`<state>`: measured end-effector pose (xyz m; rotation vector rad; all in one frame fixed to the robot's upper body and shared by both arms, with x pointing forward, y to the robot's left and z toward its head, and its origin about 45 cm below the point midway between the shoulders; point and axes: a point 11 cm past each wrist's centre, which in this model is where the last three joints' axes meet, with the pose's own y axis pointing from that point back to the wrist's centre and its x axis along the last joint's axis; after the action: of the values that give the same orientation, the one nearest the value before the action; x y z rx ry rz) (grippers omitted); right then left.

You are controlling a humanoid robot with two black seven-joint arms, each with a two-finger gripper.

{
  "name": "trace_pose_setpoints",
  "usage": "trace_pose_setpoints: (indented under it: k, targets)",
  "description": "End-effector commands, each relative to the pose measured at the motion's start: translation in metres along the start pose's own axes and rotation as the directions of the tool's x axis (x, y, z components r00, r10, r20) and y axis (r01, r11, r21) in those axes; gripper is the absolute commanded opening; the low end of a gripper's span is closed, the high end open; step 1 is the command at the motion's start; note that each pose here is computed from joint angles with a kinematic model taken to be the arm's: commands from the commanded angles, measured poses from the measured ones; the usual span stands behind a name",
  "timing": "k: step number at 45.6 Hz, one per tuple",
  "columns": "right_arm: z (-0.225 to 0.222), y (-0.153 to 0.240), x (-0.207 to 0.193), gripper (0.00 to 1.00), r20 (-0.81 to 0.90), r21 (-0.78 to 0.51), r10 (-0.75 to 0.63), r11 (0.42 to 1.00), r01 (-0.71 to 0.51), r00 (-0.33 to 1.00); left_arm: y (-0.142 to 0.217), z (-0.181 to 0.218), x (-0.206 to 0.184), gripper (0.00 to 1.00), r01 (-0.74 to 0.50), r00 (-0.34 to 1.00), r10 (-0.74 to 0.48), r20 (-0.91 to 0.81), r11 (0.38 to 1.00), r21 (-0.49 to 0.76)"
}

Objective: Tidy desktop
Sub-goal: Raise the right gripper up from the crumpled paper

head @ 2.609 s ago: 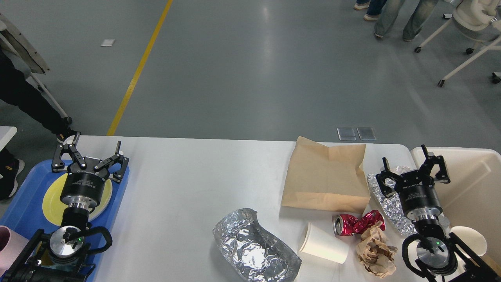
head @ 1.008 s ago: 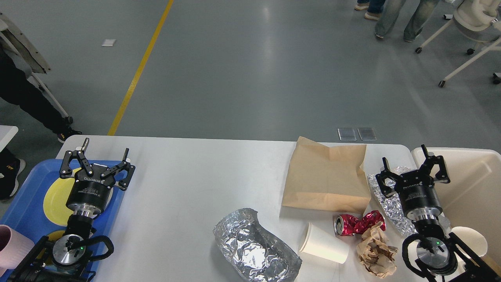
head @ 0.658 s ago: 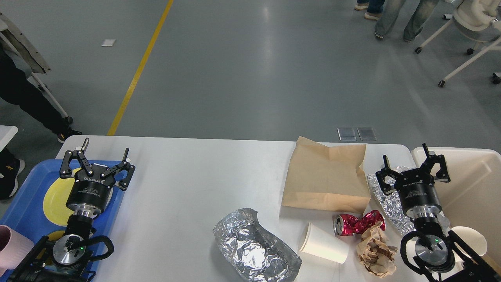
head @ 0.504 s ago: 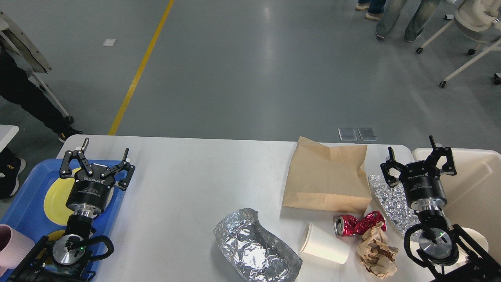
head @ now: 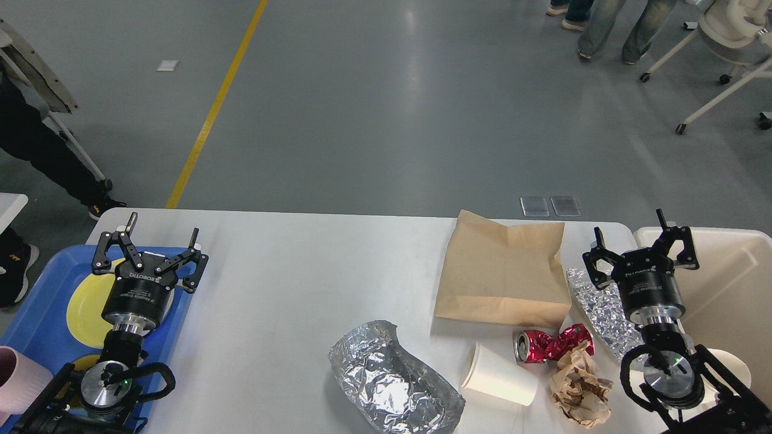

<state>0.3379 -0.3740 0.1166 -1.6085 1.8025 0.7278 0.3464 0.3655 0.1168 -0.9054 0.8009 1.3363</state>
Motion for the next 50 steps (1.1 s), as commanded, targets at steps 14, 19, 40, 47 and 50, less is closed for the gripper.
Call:
trace_pose_setpoints:
  k: [14,19,40,47,50]
  targets:
    - [0.009,-0.007,-0.017,1.00,-0.037,-0.070,-0.071,0.995,0.068,0.997,0.000,0.000,0.000,0.97,0.000,1.000,0.000,0.000,1.000,0.000]
    - [0.014,-0.009,-0.022,1.00,-0.020,-0.071,-0.085,0.994,0.084,0.996,0.000,0.000,0.000,0.97,0.000,1.000,0.000,0.000,1.000,0.001]
    - [0.003,-0.012,-0.017,1.00,-0.095,-0.102,-0.101,0.991,0.092,0.990,0.000,0.000,0.000,0.97,0.000,1.000,0.000,0.000,1.000,0.001]
    - [0.002,-0.012,-0.016,1.00,-0.104,-0.100,-0.085,0.992,0.075,0.991,0.000,0.000,0.000,0.97,0.000,1.000,0.000,0.000,1.000,0.000]
    - [0.002,-0.012,-0.013,1.00,-0.117,-0.101,-0.069,0.993,0.057,0.991,0.000,0.000,0.000,0.97,0.001,1.000,-0.001,0.000,1.000,0.000]
